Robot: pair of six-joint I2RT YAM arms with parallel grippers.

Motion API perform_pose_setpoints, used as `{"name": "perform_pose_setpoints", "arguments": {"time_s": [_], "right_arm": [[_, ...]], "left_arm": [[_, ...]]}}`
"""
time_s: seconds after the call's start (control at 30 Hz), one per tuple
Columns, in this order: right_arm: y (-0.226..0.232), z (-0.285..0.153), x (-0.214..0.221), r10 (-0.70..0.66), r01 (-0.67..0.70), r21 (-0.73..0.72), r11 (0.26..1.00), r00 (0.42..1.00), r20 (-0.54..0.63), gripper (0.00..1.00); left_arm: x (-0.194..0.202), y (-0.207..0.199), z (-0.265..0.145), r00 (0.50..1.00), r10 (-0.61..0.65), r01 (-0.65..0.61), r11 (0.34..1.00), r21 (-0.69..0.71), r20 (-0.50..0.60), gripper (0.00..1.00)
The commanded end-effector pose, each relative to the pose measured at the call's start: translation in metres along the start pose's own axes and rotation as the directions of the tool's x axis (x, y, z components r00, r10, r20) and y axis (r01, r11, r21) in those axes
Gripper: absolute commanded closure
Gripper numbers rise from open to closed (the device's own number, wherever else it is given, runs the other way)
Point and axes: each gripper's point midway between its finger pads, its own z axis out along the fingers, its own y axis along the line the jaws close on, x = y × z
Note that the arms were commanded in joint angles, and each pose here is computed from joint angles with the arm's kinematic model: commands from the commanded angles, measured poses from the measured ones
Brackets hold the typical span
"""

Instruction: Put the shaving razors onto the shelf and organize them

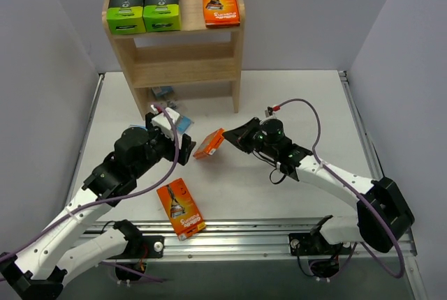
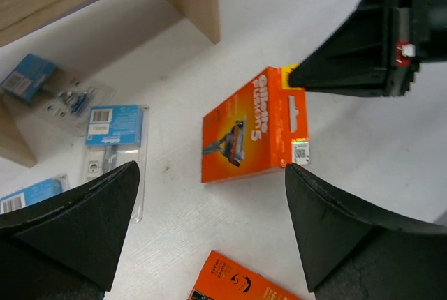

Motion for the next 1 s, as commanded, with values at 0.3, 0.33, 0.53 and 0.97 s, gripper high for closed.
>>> {"name": "perform_pose_setpoints", "arguments": {"time_s": [0.3,0.33,0.53,0.97], "right_arm": [[0.031,-0.027,-0.016,-0.015,0.017,-0.026,1.000,0.996,0.086,1.00],[0.032,-0.027,-0.015,-0.016,0.018,-0.026,0.999,0.996,0.085,1.00],[0.040,-0.034,-0.013,-0.015,0.019,-0.048,0.999,0.996,0.084,1.00],[0.047,-0.047,-0.007,-0.021,0.027,-0.066,0.997,0.996,0.081,1.00]], "left_arm": [[-0.038,-0.091,-0.031,0.955,0.296,-0.281,0.869,0.408,0.026,0.06],[-0.036,-0.101,-0.032,0.948,0.318,-0.297,0.853,0.428,0.024,0.06],[-0.013,-0.116,-0.012,0.893,0.446,-0.385,0.830,0.404,-0.064,0.06],[-0.002,-0.097,0.039,0.821,0.526,-0.489,0.849,0.202,-0.224,0.05]]}}
